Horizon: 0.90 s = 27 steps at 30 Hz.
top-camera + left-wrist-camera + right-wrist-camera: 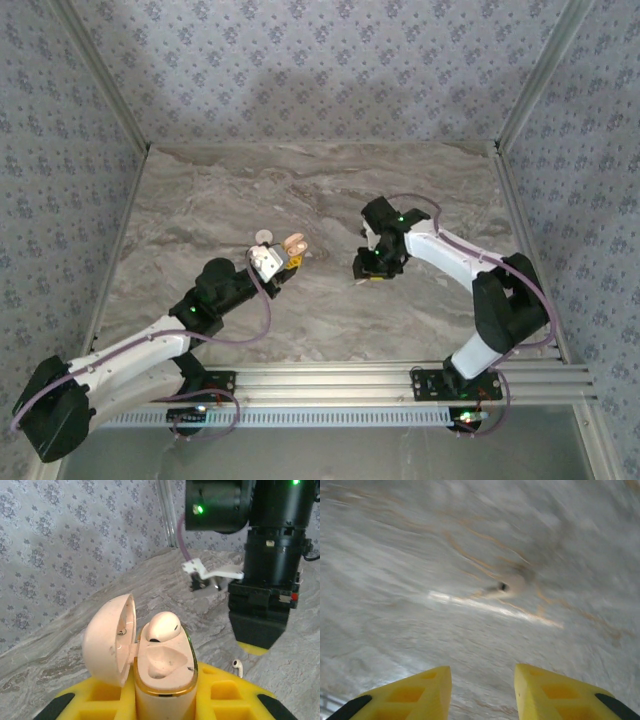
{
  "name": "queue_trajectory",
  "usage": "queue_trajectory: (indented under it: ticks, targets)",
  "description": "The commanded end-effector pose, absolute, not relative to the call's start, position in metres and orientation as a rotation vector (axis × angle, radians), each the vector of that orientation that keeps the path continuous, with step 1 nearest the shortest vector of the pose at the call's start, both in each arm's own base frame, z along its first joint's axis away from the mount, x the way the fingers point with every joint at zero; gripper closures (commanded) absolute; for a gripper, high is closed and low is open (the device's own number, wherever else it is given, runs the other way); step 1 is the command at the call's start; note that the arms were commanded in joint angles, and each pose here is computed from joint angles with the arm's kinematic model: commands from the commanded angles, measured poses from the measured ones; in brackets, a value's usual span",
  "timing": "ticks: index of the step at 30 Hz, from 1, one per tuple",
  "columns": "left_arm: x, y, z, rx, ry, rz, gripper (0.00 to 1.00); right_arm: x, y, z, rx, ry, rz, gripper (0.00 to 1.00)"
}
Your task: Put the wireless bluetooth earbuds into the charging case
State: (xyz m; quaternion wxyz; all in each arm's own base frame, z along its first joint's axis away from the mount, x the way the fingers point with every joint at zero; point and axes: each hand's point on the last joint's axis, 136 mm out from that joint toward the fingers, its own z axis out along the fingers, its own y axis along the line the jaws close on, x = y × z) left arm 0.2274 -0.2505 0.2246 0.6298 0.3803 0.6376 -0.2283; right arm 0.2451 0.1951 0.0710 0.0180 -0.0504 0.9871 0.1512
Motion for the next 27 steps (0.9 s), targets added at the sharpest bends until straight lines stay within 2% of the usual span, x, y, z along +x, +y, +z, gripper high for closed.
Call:
queue_trajectory:
  ticks: [1, 8, 27]
  targets:
    - [0.227, -0.253, 0.231, 0.875, 1.431, -0.526, 0.86, 0.238, 0.183, 0.054, 0.054, 3.107, 0.456, 0.59]
    - [0.228, -0.256, 0.233, 0.875, 1.429, -0.532, 0.86, 0.247, 0.191, 0.036, 0.063, 3.101, 0.486, 0.57]
    - [0.229, -0.256, 0.237, 0.889, 1.426, -0.517, 0.86, 0.287, 0.207, 0.030, -0.044, 3.070, 0.516, 0.63]
